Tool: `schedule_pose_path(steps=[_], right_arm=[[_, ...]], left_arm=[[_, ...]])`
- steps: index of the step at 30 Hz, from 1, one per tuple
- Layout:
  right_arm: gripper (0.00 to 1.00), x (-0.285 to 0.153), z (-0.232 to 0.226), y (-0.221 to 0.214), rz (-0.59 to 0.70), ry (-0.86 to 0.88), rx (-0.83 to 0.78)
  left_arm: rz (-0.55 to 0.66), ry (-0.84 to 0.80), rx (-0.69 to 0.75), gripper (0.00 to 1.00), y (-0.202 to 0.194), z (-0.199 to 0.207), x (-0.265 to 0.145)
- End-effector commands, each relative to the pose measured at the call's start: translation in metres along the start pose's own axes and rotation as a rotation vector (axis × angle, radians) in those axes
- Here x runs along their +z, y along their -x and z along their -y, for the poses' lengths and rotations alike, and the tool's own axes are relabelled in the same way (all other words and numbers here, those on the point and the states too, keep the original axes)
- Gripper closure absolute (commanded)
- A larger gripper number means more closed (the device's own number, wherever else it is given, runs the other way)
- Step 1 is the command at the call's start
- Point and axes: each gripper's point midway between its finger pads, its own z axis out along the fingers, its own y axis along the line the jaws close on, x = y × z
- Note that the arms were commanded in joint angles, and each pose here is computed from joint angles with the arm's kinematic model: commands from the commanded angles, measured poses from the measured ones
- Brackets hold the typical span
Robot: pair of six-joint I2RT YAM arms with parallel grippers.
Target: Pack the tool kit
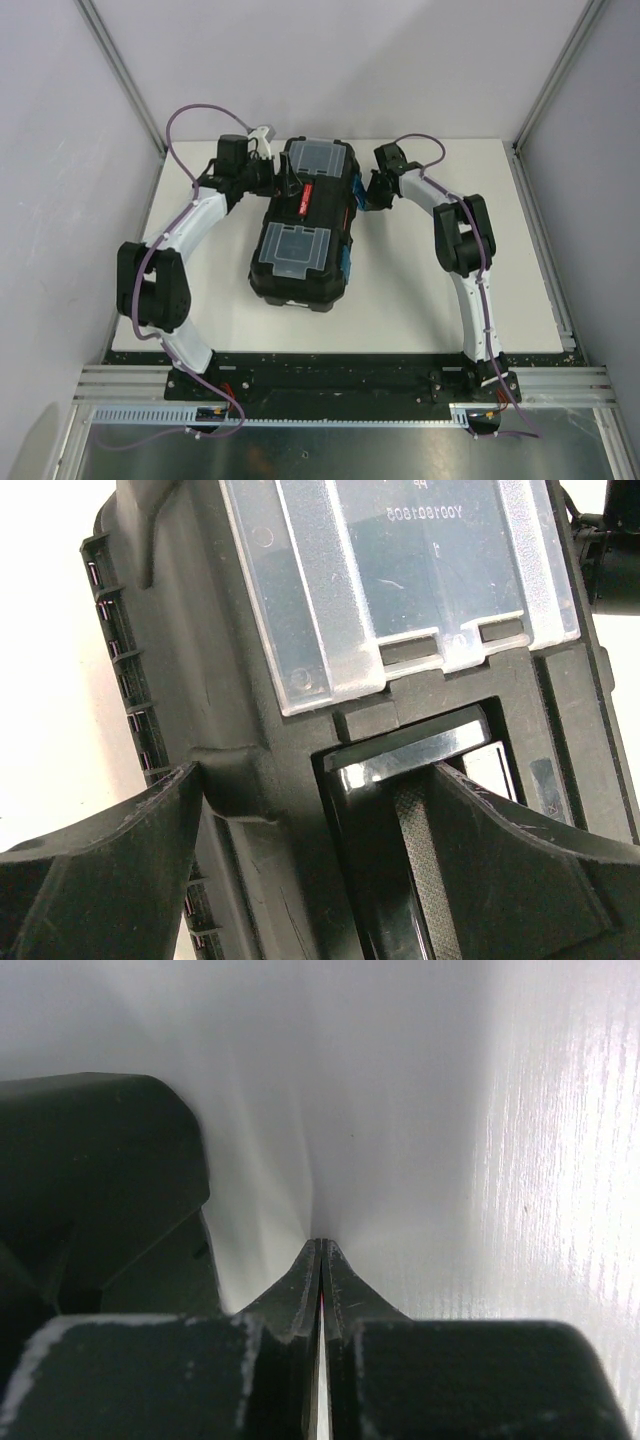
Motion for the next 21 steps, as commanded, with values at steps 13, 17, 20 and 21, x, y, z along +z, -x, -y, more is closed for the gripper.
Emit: schedule_pose_path(steps=[13, 17, 20, 21], right_arm=[[1.0, 0.01, -0.182, -0.052, -0.095, 0.594, 0.072], [1.0, 0.015, -0.183, -0.061, -0.119, 0.601, 0.069], [1.0, 0.015, -0.171, -0.057, -0.095, 0.56, 0.086], [1.0, 0.013, -0.164, -0.05, -0.078, 0.542, 0.101]], left_arm=[[-0.483, -0.502, -0.058, 0.23, -0.146, 0.136, 0.022], [-0.484, -0.506, -0.055, 0.23, -0.147, 0.138, 0.023], [-0.462, -0.47, -0.05, 0.23, -0.141, 0.133, 0.024], [-0.448, -0.449, -0.053, 0.22, -0.137, 0.129, 0.025]])
